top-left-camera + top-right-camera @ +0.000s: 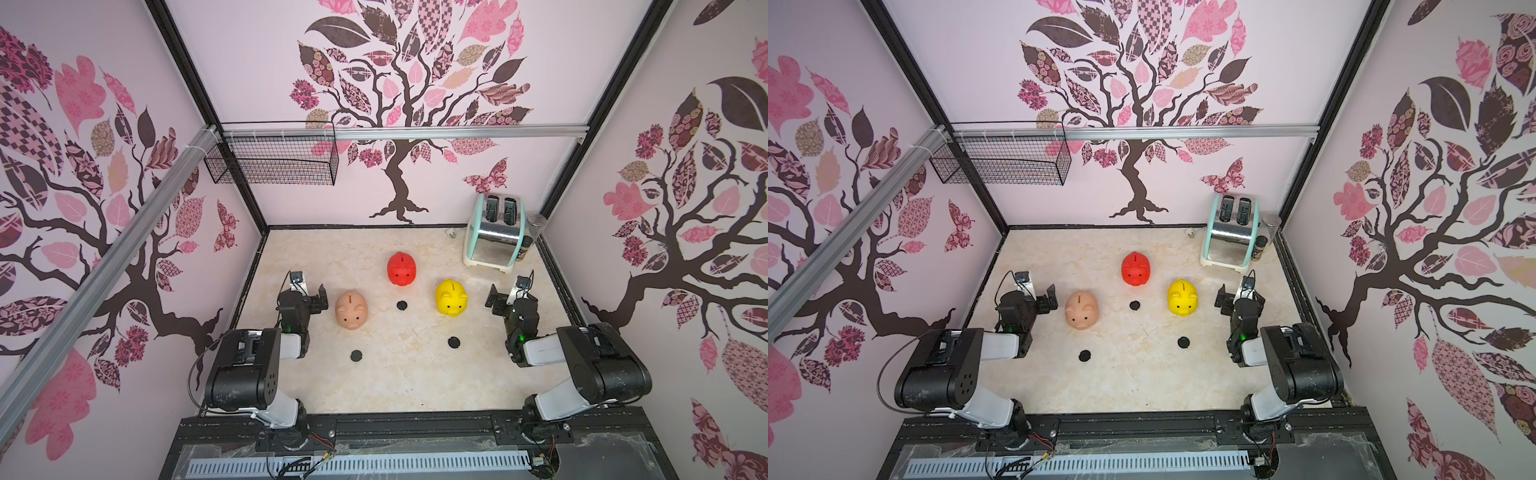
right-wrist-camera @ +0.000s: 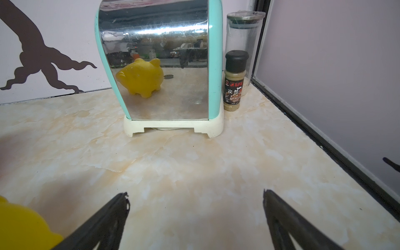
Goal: Close piggy banks
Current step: Adjust the piggy bank at the center of the board.
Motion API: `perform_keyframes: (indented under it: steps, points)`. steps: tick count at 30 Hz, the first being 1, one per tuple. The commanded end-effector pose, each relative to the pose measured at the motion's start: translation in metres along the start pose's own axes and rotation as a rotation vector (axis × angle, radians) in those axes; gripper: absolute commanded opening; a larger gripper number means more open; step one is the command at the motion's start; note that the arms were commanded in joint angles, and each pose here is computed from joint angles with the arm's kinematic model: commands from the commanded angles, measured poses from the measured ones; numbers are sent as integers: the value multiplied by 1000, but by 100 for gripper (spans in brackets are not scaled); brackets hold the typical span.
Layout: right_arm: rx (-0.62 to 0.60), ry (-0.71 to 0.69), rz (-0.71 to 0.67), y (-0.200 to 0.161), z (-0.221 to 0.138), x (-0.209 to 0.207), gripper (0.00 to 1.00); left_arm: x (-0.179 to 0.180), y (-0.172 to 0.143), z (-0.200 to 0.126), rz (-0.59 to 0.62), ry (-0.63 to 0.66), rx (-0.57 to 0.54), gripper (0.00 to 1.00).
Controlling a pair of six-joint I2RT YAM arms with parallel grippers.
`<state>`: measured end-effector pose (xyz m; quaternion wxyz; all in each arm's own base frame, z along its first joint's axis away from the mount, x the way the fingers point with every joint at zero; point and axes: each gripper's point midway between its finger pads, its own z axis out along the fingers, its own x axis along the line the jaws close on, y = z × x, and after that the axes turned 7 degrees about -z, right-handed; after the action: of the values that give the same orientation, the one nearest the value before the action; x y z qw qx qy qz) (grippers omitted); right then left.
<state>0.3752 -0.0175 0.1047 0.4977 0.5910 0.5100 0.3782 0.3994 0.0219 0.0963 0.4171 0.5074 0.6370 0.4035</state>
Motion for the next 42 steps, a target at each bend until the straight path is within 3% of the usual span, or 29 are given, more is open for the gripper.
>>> perform_keyframes:
  steps: [1,11,14,18,23,28,31,34,38,42]
  points:
    - [-24,-14,4,9,5,-3,100,0,4,1,-8,-7,-14,98]
    - [-25,-13,8,9,5,-3,100,0,5,0,-8,-9,-20,98]
    - [-23,-10,8,9,6,-2,100,18,19,-8,-38,133,-75,98]
    - [-45,-44,16,15,4,-8,100,11,51,-33,-18,138,-109,98]
    - [-52,-117,47,49,-8,-22,100,8,94,-62,-230,155,-117,98]
    - [-160,-107,188,112,-38,-31,100,8,131,-85,-443,144,-166,98]
    - [-173,-82,312,131,-52,-33,100,13,141,-101,-585,138,-103,98]
    - [-155,-59,409,139,-65,-34,100,34,133,-127,-715,242,25,98]
    - [-146,94,449,155,-88,-15,100,12,141,-155,-572,107,155,98]
    - [-73,248,503,159,-109,8,100,-29,116,-181,-518,-107,321,93]
